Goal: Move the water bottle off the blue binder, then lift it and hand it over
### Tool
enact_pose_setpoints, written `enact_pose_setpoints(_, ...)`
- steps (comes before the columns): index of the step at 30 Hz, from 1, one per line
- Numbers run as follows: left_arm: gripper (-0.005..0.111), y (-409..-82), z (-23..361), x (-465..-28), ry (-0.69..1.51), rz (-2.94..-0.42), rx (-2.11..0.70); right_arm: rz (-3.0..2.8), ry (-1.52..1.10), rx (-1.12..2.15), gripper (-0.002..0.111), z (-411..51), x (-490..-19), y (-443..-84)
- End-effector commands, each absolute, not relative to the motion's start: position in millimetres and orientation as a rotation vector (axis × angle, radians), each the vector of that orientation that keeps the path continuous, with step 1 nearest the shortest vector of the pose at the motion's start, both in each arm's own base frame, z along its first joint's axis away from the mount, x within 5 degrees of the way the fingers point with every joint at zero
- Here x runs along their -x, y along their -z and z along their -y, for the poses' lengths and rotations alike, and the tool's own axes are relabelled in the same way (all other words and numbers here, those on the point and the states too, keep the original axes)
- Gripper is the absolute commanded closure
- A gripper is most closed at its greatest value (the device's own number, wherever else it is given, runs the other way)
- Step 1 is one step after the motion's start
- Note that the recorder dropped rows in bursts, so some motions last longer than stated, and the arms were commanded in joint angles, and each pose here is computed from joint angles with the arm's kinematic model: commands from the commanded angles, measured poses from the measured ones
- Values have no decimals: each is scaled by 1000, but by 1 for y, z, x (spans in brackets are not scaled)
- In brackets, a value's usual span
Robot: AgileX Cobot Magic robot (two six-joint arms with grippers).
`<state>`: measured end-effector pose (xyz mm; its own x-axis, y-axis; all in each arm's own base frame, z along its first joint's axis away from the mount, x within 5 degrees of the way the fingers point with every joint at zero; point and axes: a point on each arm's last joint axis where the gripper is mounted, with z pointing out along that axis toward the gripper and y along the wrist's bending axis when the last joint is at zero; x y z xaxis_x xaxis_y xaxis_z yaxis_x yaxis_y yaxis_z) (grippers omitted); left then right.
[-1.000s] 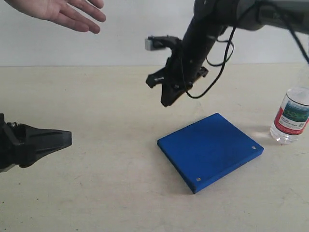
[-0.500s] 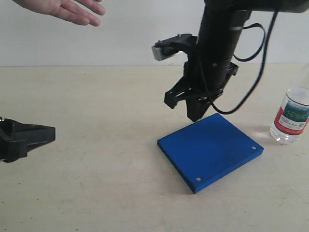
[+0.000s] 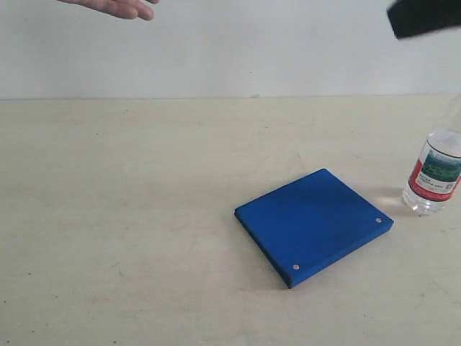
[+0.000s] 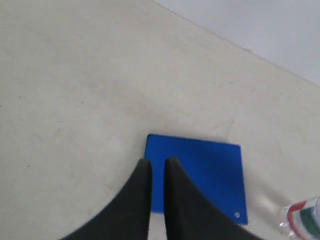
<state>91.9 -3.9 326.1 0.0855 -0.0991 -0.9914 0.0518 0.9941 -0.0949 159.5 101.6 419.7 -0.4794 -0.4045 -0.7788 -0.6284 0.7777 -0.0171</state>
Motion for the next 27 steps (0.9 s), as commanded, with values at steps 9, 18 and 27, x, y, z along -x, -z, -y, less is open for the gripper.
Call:
enact_pose_setpoints(9, 87, -287, 21, -91, 334, -1621, -22, -2157, -330, 575, 80, -95, -162, -247)
enact_pose_setpoints(18, 87, -284, 21, -95, 343, -1650, -23, -2425, -305, 201, 52, -103, -239, -177)
enact_pose_setpoints(27, 87, -245, 17, -119, 414, -2055, 169, -2535, -267, 107, 52, -100, -301, -175)
